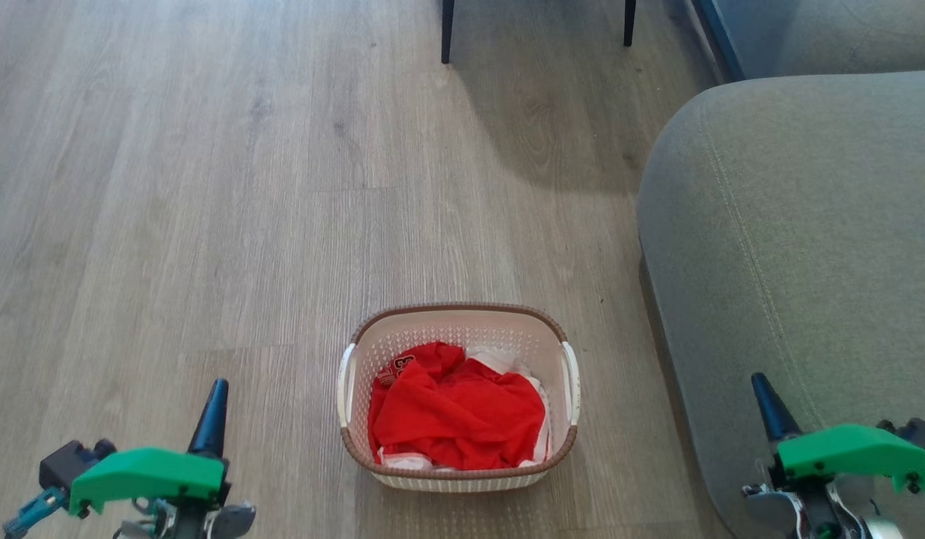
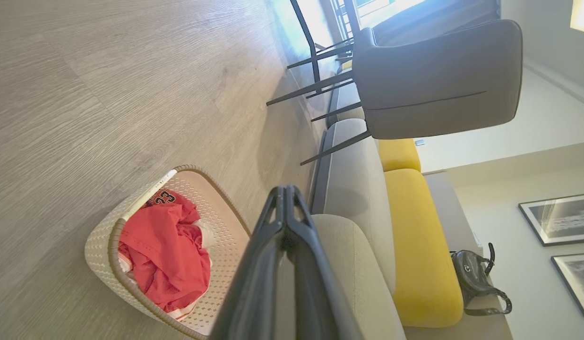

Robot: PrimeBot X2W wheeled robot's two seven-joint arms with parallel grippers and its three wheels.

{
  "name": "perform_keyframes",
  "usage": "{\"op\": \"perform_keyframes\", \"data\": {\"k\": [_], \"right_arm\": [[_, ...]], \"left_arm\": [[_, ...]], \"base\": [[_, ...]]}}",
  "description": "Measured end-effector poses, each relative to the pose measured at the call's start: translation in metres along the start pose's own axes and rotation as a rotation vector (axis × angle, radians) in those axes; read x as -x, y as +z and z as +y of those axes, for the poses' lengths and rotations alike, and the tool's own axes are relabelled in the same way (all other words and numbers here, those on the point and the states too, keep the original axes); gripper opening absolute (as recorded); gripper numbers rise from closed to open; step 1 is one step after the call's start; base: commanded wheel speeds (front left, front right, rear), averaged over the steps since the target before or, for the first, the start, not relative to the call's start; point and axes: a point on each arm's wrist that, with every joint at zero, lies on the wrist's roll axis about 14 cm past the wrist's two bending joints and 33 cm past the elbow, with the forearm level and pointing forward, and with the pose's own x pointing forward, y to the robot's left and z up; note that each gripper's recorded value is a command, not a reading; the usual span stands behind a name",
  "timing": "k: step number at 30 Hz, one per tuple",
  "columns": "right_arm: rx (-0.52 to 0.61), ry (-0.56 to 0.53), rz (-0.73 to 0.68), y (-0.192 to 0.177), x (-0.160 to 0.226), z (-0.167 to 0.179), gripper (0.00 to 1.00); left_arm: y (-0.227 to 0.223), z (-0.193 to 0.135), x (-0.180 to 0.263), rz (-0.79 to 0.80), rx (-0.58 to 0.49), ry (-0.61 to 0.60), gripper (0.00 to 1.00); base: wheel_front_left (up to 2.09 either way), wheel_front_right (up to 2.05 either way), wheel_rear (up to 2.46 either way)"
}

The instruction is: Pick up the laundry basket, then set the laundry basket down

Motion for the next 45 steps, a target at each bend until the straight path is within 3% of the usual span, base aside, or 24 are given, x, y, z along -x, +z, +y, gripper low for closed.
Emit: {"op": "perform_keyframes", "data": {"k": [33,45], "right_arm": [[-0.359,0.033,-0.029,0.021,-0.005,0.006,0.00],[-0.369,0.050,-0.032,0.023,-0.009,0.012,0.00]], "left_arm": [[0.017,-0.029,-0.015,-0.005,0.391,-0.120,0.00],[0.017,-0.031,-0.016,-0.005,0.403,-0.125,0.00]], "base": [[0.00,0.00,0.00],[0.00,0.00,0.00]]}}
